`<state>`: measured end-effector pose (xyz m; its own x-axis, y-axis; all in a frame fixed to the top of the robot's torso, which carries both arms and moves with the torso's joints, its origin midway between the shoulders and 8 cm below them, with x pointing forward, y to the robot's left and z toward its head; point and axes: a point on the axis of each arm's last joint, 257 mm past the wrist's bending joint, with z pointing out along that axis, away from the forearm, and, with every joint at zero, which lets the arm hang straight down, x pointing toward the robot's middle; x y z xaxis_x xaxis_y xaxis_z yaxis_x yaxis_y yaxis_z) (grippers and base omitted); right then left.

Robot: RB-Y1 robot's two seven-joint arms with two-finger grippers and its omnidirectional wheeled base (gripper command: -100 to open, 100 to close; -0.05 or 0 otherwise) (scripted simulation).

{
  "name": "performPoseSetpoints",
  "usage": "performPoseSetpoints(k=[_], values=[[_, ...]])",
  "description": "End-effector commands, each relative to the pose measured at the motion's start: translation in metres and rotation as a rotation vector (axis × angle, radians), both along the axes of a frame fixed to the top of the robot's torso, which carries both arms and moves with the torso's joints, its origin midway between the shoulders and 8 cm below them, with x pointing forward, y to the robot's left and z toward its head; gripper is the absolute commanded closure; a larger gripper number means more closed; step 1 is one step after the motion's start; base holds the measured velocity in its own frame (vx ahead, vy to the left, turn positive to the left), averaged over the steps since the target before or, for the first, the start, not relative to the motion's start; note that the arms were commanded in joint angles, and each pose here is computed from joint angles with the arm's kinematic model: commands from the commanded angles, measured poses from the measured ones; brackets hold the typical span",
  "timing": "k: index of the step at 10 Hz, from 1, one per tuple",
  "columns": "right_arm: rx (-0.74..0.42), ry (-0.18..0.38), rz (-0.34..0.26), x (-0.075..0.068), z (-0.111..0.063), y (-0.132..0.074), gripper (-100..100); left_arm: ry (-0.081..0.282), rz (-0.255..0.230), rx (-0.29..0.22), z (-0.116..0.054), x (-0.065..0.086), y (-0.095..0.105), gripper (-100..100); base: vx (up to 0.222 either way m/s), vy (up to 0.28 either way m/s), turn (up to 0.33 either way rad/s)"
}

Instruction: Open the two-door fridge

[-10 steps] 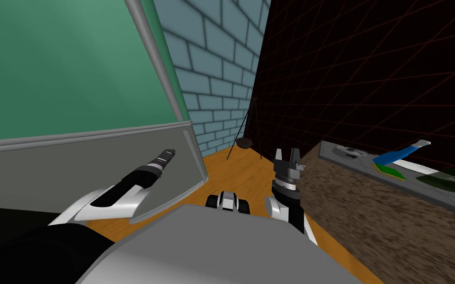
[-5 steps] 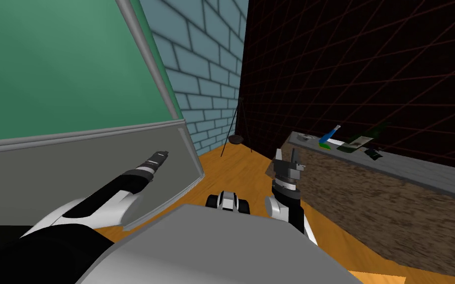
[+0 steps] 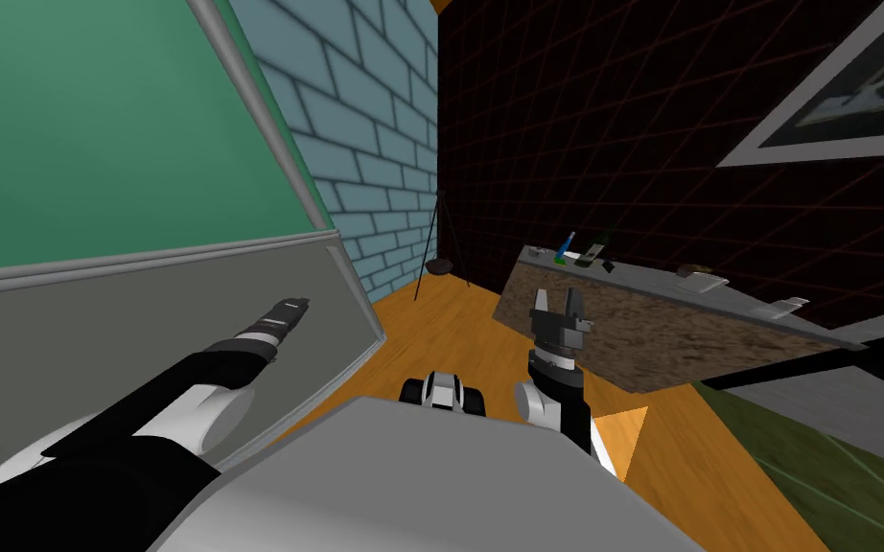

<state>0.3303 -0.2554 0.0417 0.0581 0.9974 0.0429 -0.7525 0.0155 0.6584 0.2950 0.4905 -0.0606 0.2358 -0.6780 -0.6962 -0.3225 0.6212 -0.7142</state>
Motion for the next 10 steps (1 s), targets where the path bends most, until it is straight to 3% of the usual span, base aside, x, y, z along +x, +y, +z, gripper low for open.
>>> performPoseSetpoints(k=[1,2,6,10], values=[[0.0,0.0,0.0,0.0,0.0,0.0,0,-0.001,0.01,0.002,0.001,-0.006,0.004,100,-0.084,-0.034,-0.016],[0.0,0.0,0.0,0.0,0.0,0.0,0,0.014,0.043,-0.012,-0.009,-0.01,0.02,-100,0.053,0.0,0.031],[-0.001,0.001,-0.001,0.0,0.0,0.0,0,0.013,0.1,-0.022,-0.011,-0.018,0.042,-100,0.183,0.049,0.034],[-0.001,0.001,-0.001,0.0,0.0,0.0,0,0.001,0.153,-0.006,0.004,-0.029,0.059,-100,0.253,0.049,0.048]])
